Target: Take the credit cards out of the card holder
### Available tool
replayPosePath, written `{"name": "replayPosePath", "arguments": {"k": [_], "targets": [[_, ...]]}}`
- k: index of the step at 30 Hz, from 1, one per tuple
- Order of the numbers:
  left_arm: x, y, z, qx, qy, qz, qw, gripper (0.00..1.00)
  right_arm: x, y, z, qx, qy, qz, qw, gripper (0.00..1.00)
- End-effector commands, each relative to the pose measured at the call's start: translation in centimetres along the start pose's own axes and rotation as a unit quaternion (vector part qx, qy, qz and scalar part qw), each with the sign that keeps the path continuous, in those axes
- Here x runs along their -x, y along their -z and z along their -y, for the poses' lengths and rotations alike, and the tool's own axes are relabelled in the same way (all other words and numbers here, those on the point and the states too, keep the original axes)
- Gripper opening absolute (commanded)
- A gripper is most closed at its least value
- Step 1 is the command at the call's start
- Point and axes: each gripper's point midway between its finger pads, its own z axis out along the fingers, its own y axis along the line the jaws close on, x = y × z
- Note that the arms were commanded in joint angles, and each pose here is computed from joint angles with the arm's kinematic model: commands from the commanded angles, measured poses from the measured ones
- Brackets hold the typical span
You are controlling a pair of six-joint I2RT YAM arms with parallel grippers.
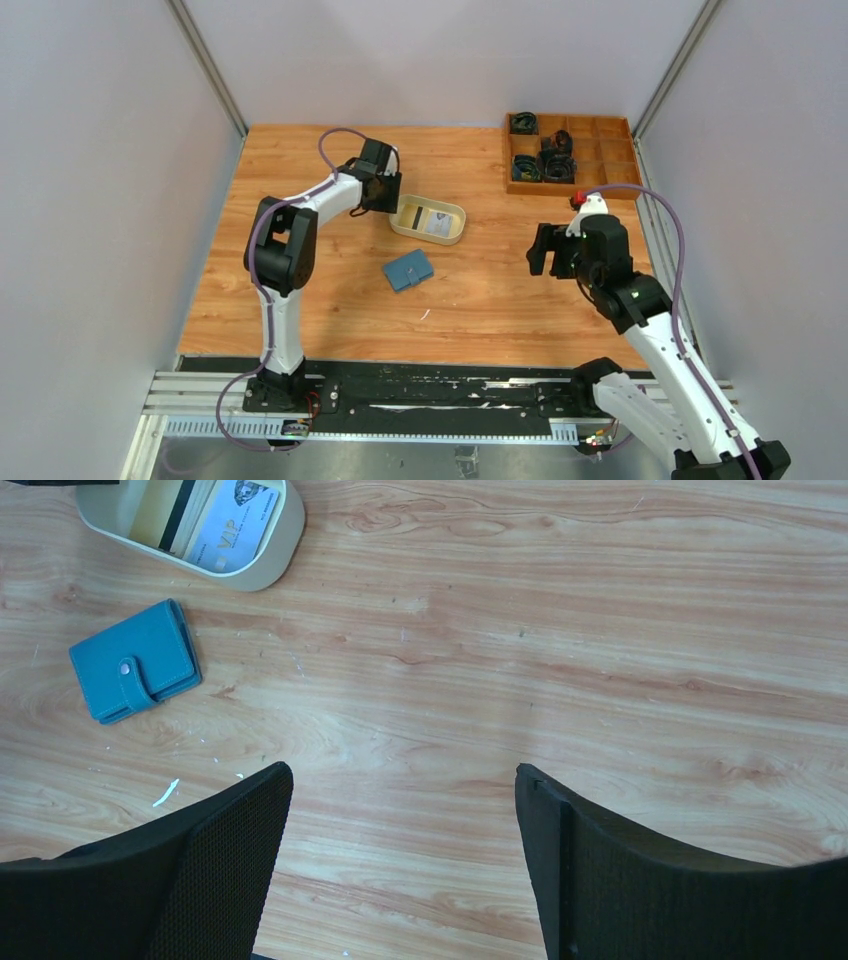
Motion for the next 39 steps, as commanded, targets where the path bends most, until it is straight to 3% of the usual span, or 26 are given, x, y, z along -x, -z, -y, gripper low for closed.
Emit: {"name": "replayPosePath", "arguments": {"k": [1,7,8,10,11,16,25,39], "targets": [[0.7,-0.3,0.0,0.004,-0.011,0.014,1.0,0.46,-0.1,-0.2,-0.5,0.009,-0.009,-0.002,1.0,0.86],[0.9,0.7,-0.7,0.023,-0.007,0.023,0.999,0.32,-0.4,-0.5,-0.6,0.012,-0.015,-0.007,1.0,0.85],[0.8,0.8,-0.8,0.027,-0.004,0.023,0.999,0.27,-0.5,-0.6,-0.7,0.013,-0.015,-0.007,1.0,0.85],[0.5,0.9,-1.2,0.038,0.001,0.02,0.999,0.01,-0.6,-0.8,-0.8,0.015,-0.016,-0.009,1.0,0.84],[0.3,0.9,-1.4,0.044,0.004,0.017,0.999,0.0,-0.6,-0.9,-0.9,0.015,-0.015,-0.01,1.0,0.84],[-1.4,0.8,-2.4,0.066,0.022,0.008,0.998,0.0,-0.3,-1.8,-2.0,0.022,-0.005,-0.011,1.0,0.83],[-3.8,3.0,-5.2,0.132,0.079,0.007,0.988,0.0,-0.5,-6.1,-9.4,0.065,0.077,-0.035,0.994,0.84],[-7.3,7.5,-14.9,0.208,0.223,0.022,0.952,0.0,-3.1,-11.8,-21.0,0.137,0.189,-0.081,0.969,0.86]]}}
